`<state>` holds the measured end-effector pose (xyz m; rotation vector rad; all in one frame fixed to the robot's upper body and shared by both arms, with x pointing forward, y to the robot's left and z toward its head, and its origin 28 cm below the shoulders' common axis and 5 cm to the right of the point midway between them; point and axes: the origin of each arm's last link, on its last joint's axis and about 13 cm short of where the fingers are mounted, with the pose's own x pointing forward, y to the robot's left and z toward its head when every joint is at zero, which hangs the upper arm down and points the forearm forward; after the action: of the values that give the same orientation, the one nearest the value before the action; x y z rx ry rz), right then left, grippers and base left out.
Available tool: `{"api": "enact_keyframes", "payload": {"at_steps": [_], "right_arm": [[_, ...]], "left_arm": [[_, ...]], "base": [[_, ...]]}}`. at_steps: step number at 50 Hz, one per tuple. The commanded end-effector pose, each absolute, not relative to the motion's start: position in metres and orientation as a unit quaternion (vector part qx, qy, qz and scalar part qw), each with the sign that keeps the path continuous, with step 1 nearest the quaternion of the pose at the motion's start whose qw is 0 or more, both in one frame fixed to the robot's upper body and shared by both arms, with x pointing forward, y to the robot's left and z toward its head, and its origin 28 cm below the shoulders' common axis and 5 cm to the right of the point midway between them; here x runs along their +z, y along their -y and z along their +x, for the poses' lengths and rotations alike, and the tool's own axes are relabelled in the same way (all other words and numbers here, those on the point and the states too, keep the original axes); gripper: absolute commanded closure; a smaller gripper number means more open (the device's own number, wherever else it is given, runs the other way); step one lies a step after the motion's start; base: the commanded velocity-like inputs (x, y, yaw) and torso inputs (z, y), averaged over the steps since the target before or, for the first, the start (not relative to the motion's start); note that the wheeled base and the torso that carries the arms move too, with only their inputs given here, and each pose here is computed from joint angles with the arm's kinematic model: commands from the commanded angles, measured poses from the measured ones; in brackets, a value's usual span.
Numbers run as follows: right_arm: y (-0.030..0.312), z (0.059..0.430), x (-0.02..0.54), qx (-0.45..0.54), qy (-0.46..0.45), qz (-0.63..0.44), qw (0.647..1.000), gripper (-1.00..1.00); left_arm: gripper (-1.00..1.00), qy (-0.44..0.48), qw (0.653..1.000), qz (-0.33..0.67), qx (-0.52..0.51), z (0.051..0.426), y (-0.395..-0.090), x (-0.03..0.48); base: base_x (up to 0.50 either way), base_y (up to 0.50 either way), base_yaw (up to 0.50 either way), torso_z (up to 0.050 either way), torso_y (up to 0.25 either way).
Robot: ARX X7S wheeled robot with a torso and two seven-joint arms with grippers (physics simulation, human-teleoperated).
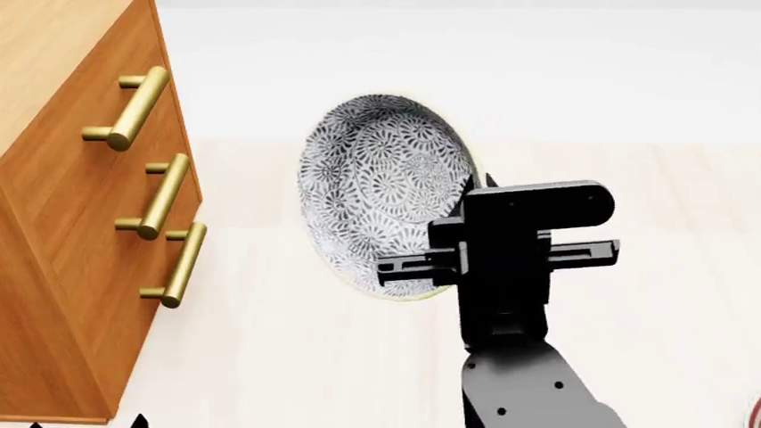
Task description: Put the bowl on top of the cabinet.
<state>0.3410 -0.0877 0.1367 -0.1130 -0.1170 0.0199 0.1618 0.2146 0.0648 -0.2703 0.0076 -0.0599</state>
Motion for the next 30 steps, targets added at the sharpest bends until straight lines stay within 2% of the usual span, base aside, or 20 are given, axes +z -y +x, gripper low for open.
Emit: {"api": "enact_keyframes", "payload": {"at_steps": [1,4,10,30], "right_arm": [[0.084,0.347,0.143,0.046,0.078,-0.079,0.993,1.0],[0.083,0.348,0.142,0.054,0.081,-0.085,0.992,1.0],[0.084,0.35,0.141,0.134,0.064,-0.071,0.986,1.0],[0.085,0.351,0.134,0.168,0.055,-0.066,0.982,1.0]], "left_arm": [[-1.0,-0.003,0.99,-0.136,-0.028,0.161,-0.215,0.065],[-1.0,-0.002,0.99,-0.136,-0.028,0.161,-0.216,0.065],[-1.0,-0.001,0.99,-0.137,-0.028,0.161,-0.216,0.066],[-1.0,0.015,0.99,-0.138,-0.034,0.154,-0.213,0.074]], "base": [[0.0,0.0,0.0,0.0,0.0],[0.0,0.0,0.0,0.0,0.0],[0.0,0.0,0.0,0.0,0.0],[0.0,0.0,0.0,0.0,0.001]]}}
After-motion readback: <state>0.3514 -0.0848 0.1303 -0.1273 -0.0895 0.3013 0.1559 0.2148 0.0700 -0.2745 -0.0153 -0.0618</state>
